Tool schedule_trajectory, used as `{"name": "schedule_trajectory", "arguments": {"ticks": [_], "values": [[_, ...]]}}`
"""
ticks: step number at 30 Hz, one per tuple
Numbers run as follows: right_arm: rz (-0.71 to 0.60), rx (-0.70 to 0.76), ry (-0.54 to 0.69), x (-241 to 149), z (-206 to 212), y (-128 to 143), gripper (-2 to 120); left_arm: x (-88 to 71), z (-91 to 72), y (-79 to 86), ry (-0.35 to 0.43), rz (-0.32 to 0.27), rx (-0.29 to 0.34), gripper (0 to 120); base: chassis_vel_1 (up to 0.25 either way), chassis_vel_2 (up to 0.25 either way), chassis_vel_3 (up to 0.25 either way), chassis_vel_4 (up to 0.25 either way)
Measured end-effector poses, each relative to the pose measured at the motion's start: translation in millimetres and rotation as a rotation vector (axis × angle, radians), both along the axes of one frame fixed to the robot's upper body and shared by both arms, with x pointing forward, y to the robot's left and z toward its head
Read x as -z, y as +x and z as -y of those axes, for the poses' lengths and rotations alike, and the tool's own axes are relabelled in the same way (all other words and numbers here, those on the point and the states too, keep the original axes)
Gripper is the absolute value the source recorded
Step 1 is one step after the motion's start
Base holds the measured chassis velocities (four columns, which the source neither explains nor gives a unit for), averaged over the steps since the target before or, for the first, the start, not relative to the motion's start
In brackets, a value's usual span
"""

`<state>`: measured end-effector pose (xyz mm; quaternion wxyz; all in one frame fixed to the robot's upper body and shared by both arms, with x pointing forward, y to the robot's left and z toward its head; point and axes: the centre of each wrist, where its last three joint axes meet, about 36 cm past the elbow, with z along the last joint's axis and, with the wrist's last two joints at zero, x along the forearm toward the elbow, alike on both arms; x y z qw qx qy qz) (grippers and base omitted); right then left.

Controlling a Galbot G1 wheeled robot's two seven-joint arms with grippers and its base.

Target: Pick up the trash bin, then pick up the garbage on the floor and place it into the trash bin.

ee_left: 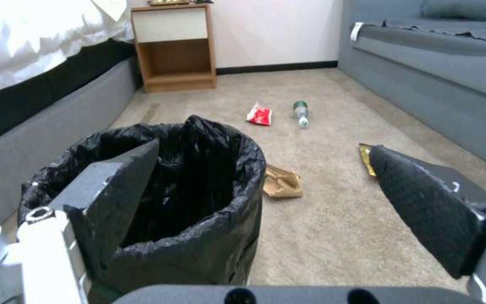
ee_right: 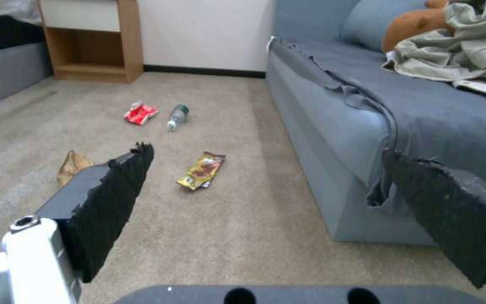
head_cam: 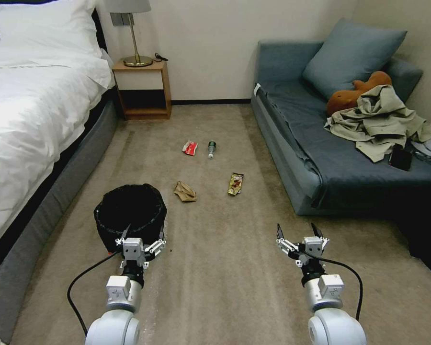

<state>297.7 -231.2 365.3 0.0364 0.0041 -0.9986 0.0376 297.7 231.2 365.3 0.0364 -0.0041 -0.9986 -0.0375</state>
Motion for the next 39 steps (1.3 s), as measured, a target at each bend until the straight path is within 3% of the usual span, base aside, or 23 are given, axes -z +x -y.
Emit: {"name": "schedule_trajectory", "arguments": {"ticks": [39], "values": [[0.000, 0.000, 0.000, 0.0, 0.0, 0.0, 100, 0.0, 0.0, 0.0, 0.000, 0.000, 0.000, 100, 0.000, 0.000, 0.000, 0.000]]}}
